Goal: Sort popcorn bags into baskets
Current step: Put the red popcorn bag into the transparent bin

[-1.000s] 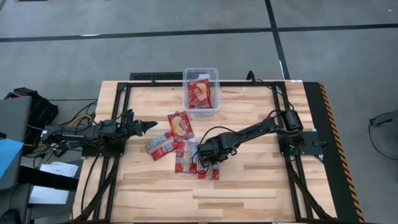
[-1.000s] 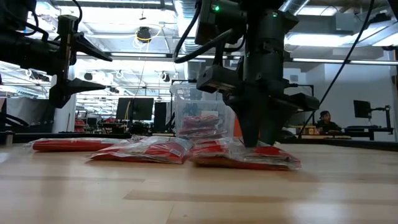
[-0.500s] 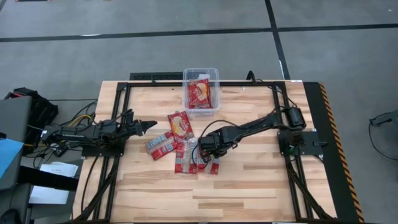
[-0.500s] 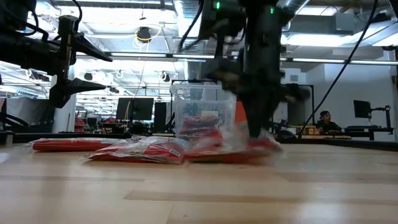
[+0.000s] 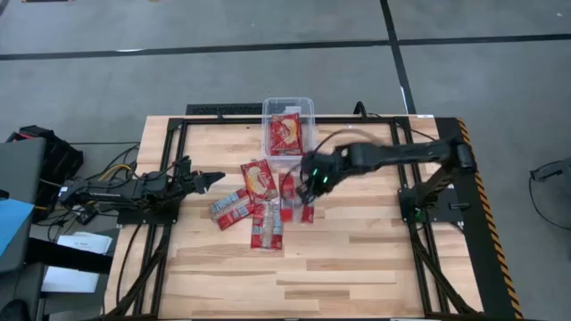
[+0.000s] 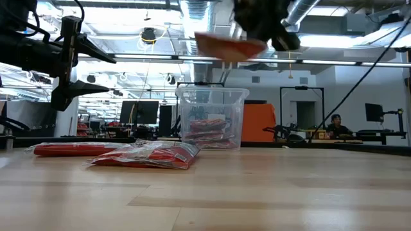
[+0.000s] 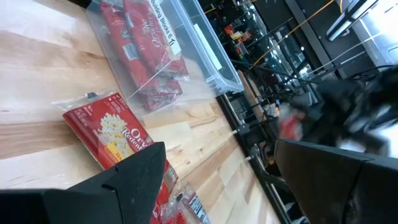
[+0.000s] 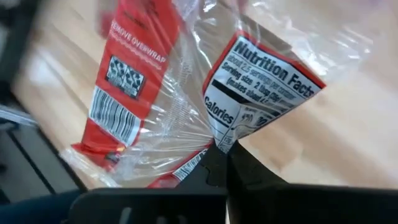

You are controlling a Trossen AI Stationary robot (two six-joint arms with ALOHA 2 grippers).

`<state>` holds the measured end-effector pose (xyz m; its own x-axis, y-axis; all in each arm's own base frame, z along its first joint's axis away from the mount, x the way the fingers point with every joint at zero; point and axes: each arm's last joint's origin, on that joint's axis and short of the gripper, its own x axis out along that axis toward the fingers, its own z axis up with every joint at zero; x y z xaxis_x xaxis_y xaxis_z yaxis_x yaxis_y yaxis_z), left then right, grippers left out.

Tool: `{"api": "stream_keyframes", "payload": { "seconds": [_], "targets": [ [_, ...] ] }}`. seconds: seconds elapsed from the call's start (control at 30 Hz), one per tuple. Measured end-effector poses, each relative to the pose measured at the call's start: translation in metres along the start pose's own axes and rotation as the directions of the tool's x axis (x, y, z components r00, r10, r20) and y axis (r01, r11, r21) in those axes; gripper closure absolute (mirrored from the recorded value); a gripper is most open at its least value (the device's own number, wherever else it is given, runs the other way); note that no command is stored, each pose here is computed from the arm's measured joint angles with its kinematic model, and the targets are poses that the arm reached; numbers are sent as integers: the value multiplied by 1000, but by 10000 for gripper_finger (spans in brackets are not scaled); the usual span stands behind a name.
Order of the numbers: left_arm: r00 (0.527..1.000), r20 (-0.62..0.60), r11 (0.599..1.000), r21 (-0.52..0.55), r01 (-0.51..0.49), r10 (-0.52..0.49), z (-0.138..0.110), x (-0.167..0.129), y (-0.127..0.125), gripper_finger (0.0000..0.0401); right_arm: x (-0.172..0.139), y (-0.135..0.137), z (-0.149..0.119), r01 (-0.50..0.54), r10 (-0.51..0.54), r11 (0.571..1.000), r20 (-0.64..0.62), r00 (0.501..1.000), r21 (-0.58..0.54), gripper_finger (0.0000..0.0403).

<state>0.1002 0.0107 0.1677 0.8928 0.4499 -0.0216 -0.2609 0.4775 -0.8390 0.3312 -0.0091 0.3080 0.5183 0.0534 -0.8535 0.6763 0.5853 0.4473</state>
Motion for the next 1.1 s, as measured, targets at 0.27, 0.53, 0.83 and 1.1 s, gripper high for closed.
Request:
{"api": "stream_keyframes", "payload": {
  "seconds": [0.27,0.53,0.83,1.1],
  "targets": [
    [1000,13,1000,-23,-7,8,0,0,0,108,-66,-41,79,2,25,996,322,947,-84,398],
    [1000,18,999,-43,-12,13,0,0,0,108,-57,-101,157,50,-2,992,370,929,-119,384],
    [1000,8,999,-50,-7,8,0,0,0,108,15,-145,192,60,-43,995,209,977,-75,387],
    [1000,20,999,-50,-14,15,0,0,1,108,48,-153,197,33,-23,997,142,990,-75,336]
  ]
}}
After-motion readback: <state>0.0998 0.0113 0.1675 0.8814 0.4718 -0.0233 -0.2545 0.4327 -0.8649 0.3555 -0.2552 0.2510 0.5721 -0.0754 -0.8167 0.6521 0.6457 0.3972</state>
